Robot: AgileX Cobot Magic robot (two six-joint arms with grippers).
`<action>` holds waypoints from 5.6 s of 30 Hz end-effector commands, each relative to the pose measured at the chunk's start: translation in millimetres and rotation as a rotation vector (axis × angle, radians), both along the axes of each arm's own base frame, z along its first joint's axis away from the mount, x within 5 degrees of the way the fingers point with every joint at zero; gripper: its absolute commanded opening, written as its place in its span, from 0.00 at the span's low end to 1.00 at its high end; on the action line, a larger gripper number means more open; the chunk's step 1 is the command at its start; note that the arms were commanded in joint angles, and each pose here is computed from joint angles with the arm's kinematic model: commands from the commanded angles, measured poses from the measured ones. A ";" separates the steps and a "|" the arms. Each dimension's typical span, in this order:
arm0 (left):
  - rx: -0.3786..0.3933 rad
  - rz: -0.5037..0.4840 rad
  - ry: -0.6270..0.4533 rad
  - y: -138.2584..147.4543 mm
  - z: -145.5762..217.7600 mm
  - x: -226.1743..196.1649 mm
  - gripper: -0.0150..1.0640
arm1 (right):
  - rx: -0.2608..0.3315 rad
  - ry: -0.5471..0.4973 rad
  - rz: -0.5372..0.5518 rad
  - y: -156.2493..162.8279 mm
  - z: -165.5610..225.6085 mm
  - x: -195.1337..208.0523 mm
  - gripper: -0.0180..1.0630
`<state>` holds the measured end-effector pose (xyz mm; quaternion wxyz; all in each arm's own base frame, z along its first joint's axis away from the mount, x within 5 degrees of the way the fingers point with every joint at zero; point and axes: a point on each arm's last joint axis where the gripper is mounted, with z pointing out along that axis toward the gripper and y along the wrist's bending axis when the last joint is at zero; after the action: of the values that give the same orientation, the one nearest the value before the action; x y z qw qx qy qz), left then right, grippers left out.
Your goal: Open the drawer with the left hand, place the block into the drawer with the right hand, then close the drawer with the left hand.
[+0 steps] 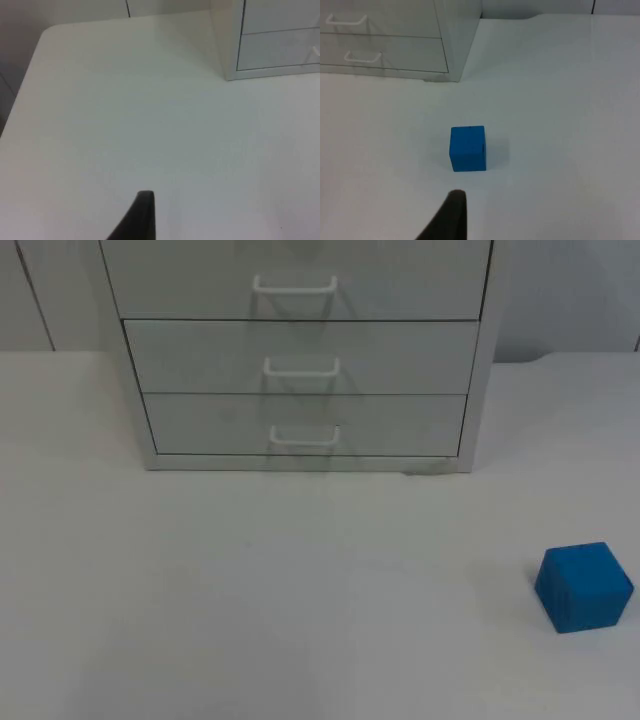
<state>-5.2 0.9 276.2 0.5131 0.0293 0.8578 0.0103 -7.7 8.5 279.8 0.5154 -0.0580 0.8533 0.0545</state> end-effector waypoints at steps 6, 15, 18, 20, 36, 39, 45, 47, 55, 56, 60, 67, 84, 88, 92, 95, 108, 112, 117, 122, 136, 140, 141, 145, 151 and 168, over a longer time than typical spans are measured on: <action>0.048 0.038 -0.006 5.0 -0.8 0.5 0.99 | 0.007 -0.015 -0.012 -0.1 1.3 -0.4 0.99; 0.004 0.058 -0.003 4.7 -1.1 0.3 0.99 | 0.007 -0.015 -0.012 -0.1 1.3 -0.4 0.99; 0.009 0.055 -0.003 4.7 -1.1 0.3 0.99 | 0.020 -0.012 -0.023 -0.4 1.3 -0.4 0.99; 0.004 0.058 -0.003 4.7 -1.1 0.3 0.99 | 0.027 -0.009 -0.026 -0.4 1.1 -0.4 0.99; 0.021 0.062 -0.189 5.4 102.5 28.1 0.99 | 0.003 -0.193 -0.061 -4.0 119.9 13.6 0.99; 0.009 0.052 -0.197 3.5 127.8 52.1 0.99 | -0.009 -0.210 -0.060 -3.6 150.2 28.1 0.99; -0.096 -0.003 -0.168 -5.7 135.5 91.8 0.99 | -0.041 -0.181 -0.048 -2.0 169.5 57.5 0.99; -0.105 -0.019 -0.173 -7.5 136.0 97.8 0.99 | -0.046 -0.170 -0.046 -1.7 168.6 62.6 0.99; -0.197 -0.192 -0.018 -27.0 118.4 149.6 0.99 | -0.054 -0.080 -0.039 -0.1 162.3 87.7 0.99; -0.193 -0.238 0.012 -30.6 113.8 158.2 0.99 | -0.053 -0.073 -0.038 0.2 161.8 91.4 0.99; -0.131 -0.359 0.098 -38.6 97.1 183.1 0.99 | -0.052 -0.054 -0.036 0.7 160.1 96.8 0.99; 0.076 -0.702 0.245 -88.1 58.7 210.9 0.99 | -0.036 -0.049 -0.047 0.7 159.9 99.0 0.99; 0.723 -1.091 0.136 -198.2 -32.6 249.8 0.99 | -0.065 -0.028 -0.058 -1.5 157.8 98.2 0.99; 0.828 -1.139 0.149 -207.7 -67.6 266.2 0.99 | -0.065 -0.029 -0.058 -1.5 158.0 98.3 0.99; 0.849 -1.138 0.166 -215.2 -98.1 277.6 0.99 | -0.077 -0.025 -0.065 -2.5 157.5 98.2 0.99; 0.851 -1.143 0.158 -221.7 -121.3 285.2 0.99 | -0.088 -0.016 -0.070 -3.4 156.8 97.9 0.99; 0.894 -1.132 0.163 -235.3 -144.3 313.7 0.99 | -0.106 -0.016 -0.081 -5.0 156.6 97.8 0.99; 0.862 -1.093 0.138 -242.5 -141.1 329.7 0.99 | -0.107 -0.016 -0.082 -5.1 156.6 97.9 0.99; 0.852 -1.094 0.097 -235.2 -143.6 341.6 0.99 | -0.107 -0.016 -0.082 -5.1 156.6 97.9 0.99; 0.857 -1.071 0.117 -221.2 -149.8 351.6 0.99 | -0.106 -0.030 -0.082 -5.1 157.8 98.4 0.99; 0.831 -1.094 0.141 -218.3 -174.2 355.9 0.99 | -0.106 -0.032 -0.082 -5.1 158.0 98.5 0.99; 0.831 -1.105 0.170 -217.8 -186.2 355.3 0.99 | -0.106 -0.032 -0.082 -5.1 158.0 98.5 0.99; 0.831 -1.105 0.170 -217.8 -186.2 355.3 0.99 | -0.106 -0.032 -0.082 -5.1 158.0 98.5 0.99; 0.820 -1.085 0.171 -210.5 -186.1 360.3 0.99 | -0.106 -0.032 -0.082 -5.1 158.0 98.5 0.99; 0.818 -1.046 0.195 -197.3 -186.1 367.6 0.99 | -0.106 -0.032 -0.082 -5.1 158.0 98.5 0.99; 0.787 -1.060 0.138 -202.5 -182.7 369.2 0.39 | -0.105 -0.040 -0.082 -5.0 158.6 98.8 0.99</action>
<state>363.3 -198.5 90.7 0.3327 0.6353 0.6931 0.0728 92.1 4.4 435.9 0.5223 -0.0503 0.8513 -0.0072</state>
